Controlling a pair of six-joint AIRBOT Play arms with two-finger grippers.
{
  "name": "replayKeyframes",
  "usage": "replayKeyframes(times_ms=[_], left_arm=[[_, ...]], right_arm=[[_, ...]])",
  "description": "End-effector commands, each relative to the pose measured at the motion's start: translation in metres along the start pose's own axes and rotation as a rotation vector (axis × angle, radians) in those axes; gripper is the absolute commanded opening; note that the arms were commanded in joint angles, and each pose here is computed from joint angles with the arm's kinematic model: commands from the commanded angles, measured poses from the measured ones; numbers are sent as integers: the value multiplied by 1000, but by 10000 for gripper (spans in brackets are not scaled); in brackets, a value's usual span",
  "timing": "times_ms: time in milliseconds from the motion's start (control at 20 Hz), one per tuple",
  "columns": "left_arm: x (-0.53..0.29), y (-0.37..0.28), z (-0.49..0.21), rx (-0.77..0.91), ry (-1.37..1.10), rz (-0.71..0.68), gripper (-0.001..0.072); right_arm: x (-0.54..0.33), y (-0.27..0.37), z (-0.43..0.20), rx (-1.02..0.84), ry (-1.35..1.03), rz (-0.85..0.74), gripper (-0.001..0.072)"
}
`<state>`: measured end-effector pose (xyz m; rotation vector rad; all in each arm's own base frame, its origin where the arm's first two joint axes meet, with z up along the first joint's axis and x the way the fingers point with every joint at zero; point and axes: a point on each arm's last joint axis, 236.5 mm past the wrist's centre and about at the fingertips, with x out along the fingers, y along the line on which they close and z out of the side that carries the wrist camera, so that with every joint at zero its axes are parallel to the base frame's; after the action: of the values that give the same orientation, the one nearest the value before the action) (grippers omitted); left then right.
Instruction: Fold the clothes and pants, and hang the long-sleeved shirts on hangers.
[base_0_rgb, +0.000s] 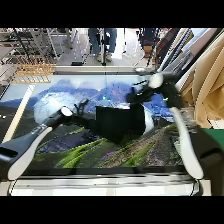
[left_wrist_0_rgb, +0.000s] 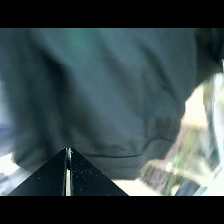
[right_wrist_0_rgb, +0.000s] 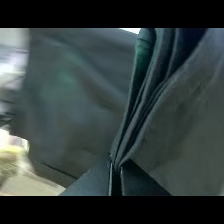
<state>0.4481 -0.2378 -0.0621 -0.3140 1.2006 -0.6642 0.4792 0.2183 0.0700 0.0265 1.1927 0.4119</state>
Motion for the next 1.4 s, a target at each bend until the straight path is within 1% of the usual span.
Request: replayKeyframes(times_ms=[0, 50, 100, 150, 200, 250, 350, 500, 550, 600, 650, 700, 750, 850, 1000, 1150, 1350], left_arm=[[-68, 23, 3, -108, 0, -29, 6], [-95, 30, 4, -132, -13, -33, 6], [-115, 34, 5, -143, -29, -33, 6], [-131, 38, 7, -149, -50, -29, 6], [-139, 40, 9, -149, -66, -25, 5], [-142, 39, 10, -142, -72, -24, 6], [-132, 28, 10, -102, -64, -38, 6], [-97, 0, 17, -31, -66, -37, 6], [-82, -10, 19, -7, -72, -35, 6], [-68, -18, 21, 10, -77, -31, 6], [-54, -23, 21, 21, -75, -29, 6], [-41, -28, 19, 31, -56, -36, 6], [-27, -32, 18, 30, -32, -45, 5], [-6, -34, 23, 5, -10, -55, 5], [16, -33, 25, -57, 65, -75, 5], [31, -22, 17, -135, 144, -60, 4], [42, -17, -3, -197, 236, -64, 4]], right_arm=[[89, 102, -4, -53, -30, 112, 21], [113, 121, -6, -61, -41, 146, 68], [130, 137, -6, -67, -60, 183, 297], [134, 144, -6, -93, -68, 210, 395], [126, 138, -3, -110, -74, 200, 423], [111, 122, 4, -122, -76, 165, 424], [61, 61, 21, -94, -90, 64, 425], [-16, -44, 20, 75, -80, 14, 427], [-32, -70, 8, 125, -58, 35, 456], [-41, -91, -10, 189, -19, 86, 540], [-43, -107, -30, 265, 32, 151, 586], [-41, -121, -49, 340, 79, 224, 605], [-33, -134, -62, 409, 94, 282, 662], [-11, -150, -77, 472, 86, 355, 688], [34, -158, -89, 480, 110, 409, 692], [72, -154, -88, 498, 110, 491, 691], [105, -138, -89, 440, 144, 525, 690]])
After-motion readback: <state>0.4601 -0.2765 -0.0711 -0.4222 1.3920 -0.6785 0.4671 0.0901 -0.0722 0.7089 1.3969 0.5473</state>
